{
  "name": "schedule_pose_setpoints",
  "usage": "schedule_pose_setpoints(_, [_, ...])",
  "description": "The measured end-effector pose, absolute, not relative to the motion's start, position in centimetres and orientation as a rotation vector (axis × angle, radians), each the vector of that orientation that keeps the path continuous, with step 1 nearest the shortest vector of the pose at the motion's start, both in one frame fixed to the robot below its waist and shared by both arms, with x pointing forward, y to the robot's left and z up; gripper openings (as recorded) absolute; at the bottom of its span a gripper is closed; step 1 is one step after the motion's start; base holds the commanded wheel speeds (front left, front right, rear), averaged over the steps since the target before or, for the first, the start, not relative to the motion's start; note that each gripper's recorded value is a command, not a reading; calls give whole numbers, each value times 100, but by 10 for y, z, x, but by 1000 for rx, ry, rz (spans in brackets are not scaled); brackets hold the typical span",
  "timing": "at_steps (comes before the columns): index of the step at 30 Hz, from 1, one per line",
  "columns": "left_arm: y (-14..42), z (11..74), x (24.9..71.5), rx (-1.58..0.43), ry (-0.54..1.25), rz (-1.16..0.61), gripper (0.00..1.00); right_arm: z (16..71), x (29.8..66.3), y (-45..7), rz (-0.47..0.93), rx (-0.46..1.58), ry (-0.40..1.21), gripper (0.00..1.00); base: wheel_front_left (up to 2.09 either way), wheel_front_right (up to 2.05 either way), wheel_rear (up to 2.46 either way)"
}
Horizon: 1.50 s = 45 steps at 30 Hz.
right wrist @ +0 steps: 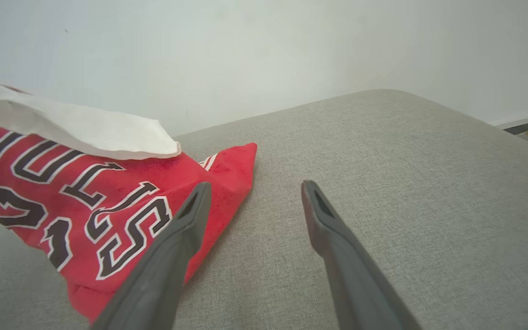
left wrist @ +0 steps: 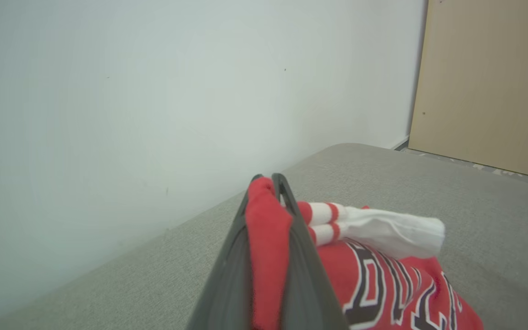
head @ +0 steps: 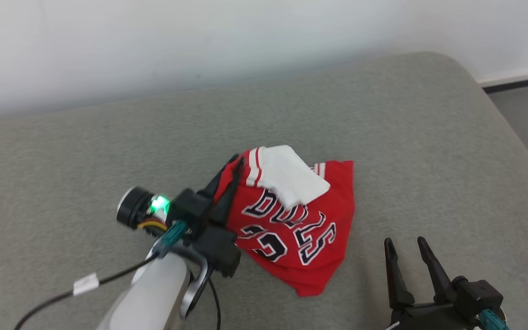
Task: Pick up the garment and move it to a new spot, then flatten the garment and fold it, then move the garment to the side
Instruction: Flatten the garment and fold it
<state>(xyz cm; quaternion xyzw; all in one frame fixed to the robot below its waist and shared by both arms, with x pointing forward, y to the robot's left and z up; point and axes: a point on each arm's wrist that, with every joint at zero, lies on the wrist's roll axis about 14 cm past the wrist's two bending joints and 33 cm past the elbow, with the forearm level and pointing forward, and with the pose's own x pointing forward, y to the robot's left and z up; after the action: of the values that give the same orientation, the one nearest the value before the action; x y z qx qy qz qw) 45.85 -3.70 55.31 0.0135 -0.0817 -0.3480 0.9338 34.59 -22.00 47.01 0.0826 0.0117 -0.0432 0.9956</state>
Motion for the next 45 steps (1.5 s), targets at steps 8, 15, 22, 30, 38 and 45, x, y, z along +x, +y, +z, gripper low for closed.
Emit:
schedule_pose_setpoints(8, [57,514,434,-67,-64,-403,0,472,363,-186,23,176,20,100,0,0,0])
schedule_pose_setpoints(15, [116,467,396,-123,66,-198,0,472,370,-171,69,175,22,100,0,0,0])
schedule_pose_setpoints(22, [131,457,386,-134,90,-139,100,473,372,-167,83,172,21,100,0,0,0])
schedule_pose_setpoints(30, [143,504,399,-96,-64,-116,100,474,371,-164,90,174,19,100,0,0,0])
schedule_pose_setpoints(38, [97,520,417,-47,-107,-286,100,472,366,-171,69,182,23,100,0,0,0])
schedule_pose_setpoints(45, [36,480,417,5,33,-477,100,471,358,-190,7,184,25,100,0,0,0])
